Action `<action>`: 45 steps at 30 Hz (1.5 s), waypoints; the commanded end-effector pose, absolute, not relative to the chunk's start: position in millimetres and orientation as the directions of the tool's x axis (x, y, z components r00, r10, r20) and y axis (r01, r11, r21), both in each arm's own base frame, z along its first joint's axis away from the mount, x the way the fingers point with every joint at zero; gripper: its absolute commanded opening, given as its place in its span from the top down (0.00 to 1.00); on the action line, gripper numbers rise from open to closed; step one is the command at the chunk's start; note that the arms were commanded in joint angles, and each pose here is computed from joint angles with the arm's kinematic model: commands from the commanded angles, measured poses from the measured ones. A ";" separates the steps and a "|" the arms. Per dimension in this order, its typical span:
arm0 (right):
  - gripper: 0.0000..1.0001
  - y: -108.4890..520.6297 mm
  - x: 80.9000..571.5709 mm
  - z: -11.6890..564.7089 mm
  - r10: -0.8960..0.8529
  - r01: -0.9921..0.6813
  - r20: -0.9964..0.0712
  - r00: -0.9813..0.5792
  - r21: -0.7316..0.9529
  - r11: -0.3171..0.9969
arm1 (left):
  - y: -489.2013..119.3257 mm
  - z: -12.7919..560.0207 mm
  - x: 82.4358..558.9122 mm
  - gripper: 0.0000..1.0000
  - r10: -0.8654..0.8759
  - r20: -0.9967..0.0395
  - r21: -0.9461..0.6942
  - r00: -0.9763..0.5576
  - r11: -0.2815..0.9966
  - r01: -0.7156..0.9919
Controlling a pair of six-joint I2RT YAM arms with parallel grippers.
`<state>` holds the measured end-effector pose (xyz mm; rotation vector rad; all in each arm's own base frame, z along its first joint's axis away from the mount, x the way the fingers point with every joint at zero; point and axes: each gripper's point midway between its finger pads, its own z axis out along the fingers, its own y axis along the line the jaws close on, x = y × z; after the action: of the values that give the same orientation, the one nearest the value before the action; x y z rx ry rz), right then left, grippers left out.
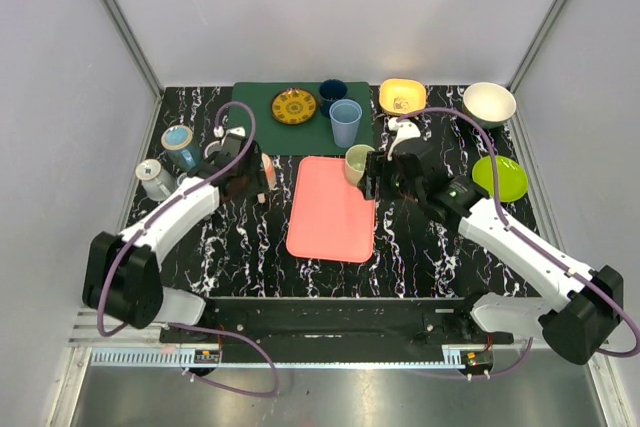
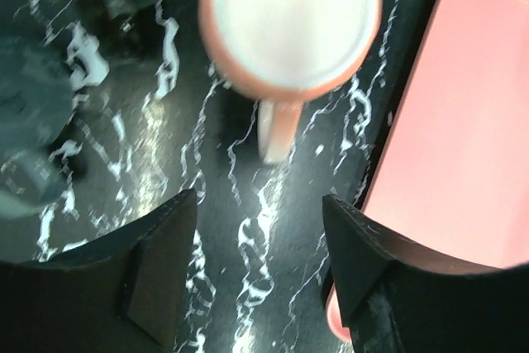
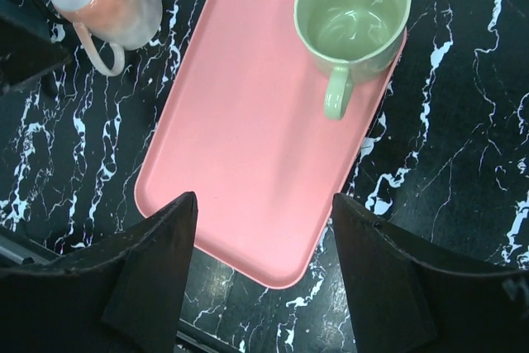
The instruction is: Turn the mug right side up
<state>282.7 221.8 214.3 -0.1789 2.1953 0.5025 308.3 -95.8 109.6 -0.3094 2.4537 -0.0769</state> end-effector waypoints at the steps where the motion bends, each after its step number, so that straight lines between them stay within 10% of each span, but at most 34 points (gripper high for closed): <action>1: 0.29 226.6 273.3 230.2 0.079 -0.334 -0.793 -0.603 0.341 0.879 | -121.8 128.3 346.4 0.36 -0.191 -0.643 -0.193 -0.742 0.978 -0.084; 18: 0.28 229.6 268.6 231.7 0.063 -0.371 -0.800 -0.597 0.345 0.862 | -109.6 89.6 384.8 0.53 -0.169 -0.611 -0.083 -0.773 0.985 -0.150; 31: 0.29 231.9 270.0 224.6 0.058 -0.370 -0.793 -0.606 0.345 0.863 | -106.2 82.9 387.3 0.99 -0.173 -0.600 -0.090 -0.781 0.985 -0.149; 45: 0.29 247.2 260.3 251.2 0.115 -0.429 -0.793 -0.598 0.438 0.790 | -146.6 224.5 341.4 1.00 -0.307 -0.750 -0.402 -0.586 0.915 0.035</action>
<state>264.5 232.9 222.1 -0.2263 2.1726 0.6445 340.6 -120.4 140.7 -0.2186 2.4056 -0.2232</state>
